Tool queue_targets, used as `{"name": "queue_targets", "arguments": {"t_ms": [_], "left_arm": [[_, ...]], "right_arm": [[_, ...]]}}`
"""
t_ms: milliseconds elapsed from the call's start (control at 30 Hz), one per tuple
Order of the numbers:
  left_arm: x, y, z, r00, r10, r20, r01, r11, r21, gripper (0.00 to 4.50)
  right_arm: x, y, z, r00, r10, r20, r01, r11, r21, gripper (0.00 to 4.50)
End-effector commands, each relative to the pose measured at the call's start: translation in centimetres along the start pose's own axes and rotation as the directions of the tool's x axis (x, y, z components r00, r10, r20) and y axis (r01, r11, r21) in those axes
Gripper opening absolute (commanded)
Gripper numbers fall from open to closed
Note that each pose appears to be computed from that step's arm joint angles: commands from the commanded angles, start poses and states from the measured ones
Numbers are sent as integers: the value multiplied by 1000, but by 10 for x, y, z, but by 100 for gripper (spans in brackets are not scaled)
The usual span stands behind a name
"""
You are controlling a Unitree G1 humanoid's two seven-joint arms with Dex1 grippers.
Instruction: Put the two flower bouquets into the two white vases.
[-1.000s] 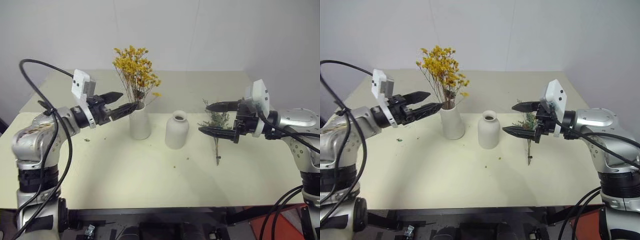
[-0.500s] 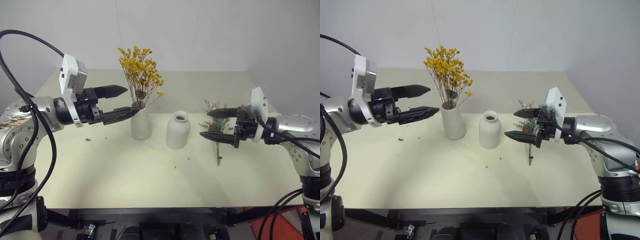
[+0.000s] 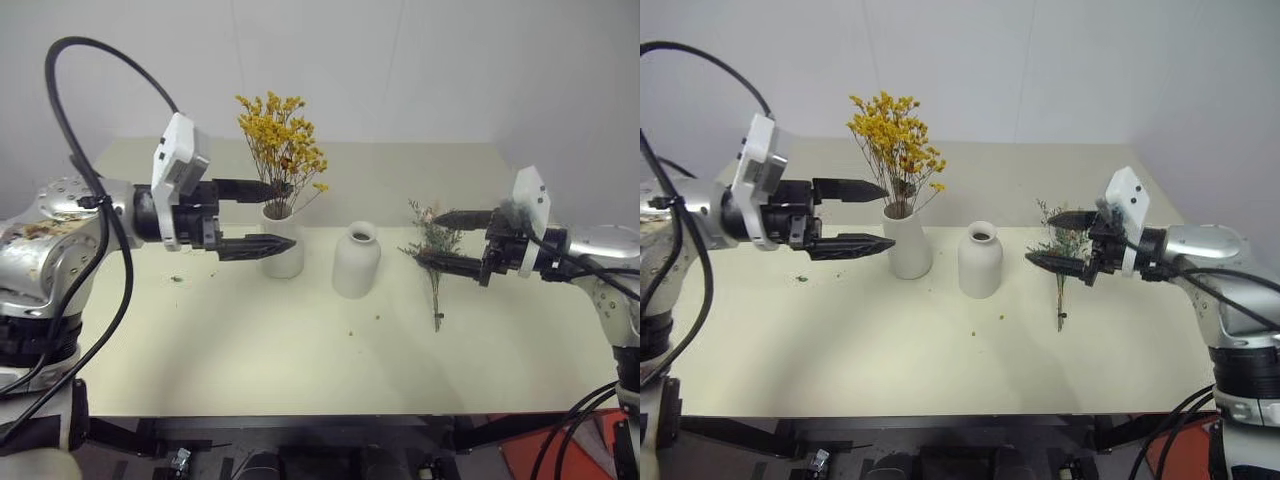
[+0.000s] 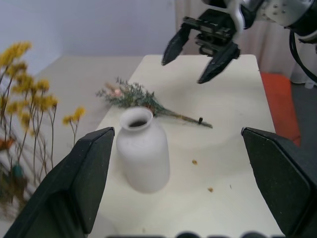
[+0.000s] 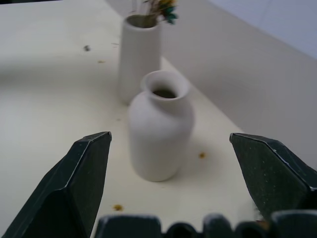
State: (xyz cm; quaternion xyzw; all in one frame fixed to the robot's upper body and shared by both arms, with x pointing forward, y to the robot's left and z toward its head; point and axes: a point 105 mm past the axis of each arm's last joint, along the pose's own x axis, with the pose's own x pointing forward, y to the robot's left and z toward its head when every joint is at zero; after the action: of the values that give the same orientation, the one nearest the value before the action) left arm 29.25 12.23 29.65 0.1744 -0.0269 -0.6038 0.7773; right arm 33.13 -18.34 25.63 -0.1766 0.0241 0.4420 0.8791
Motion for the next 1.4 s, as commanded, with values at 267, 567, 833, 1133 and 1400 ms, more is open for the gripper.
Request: {"name": "queue_targets", "arguments": {"t_ms": [267, 567, 833, 1133, 1400], "left_arm": [[26, 19, 7, 996, -48, -76, 47, 999, -12, 447], [43, 17, 8, 984, -158, -82, 157, 987, -25, 447], [58, 15, 11, 976, -196, -101, 189, 979, -75, 447], [62, 14, 12, 975, -197, -103, 191, 979, -64, 447], [60, 12, 12, 975, -196, -101, 191, 980, -64, 447]], "right_arm": [[-5, -43, -13, 892, -255, -374, 355, 906, 228, 450], [2, -46, -45, 742, -136, -657, 504, 759, 412, 450], [25, -41, -68, 672, -22, -740, 465, 791, 398, 450], [43, -36, -95, 597, 37, -801, 423, 834, 354, 450], [57, -35, -100, 589, 54, -806, 394, 852, 345, 450]]}}
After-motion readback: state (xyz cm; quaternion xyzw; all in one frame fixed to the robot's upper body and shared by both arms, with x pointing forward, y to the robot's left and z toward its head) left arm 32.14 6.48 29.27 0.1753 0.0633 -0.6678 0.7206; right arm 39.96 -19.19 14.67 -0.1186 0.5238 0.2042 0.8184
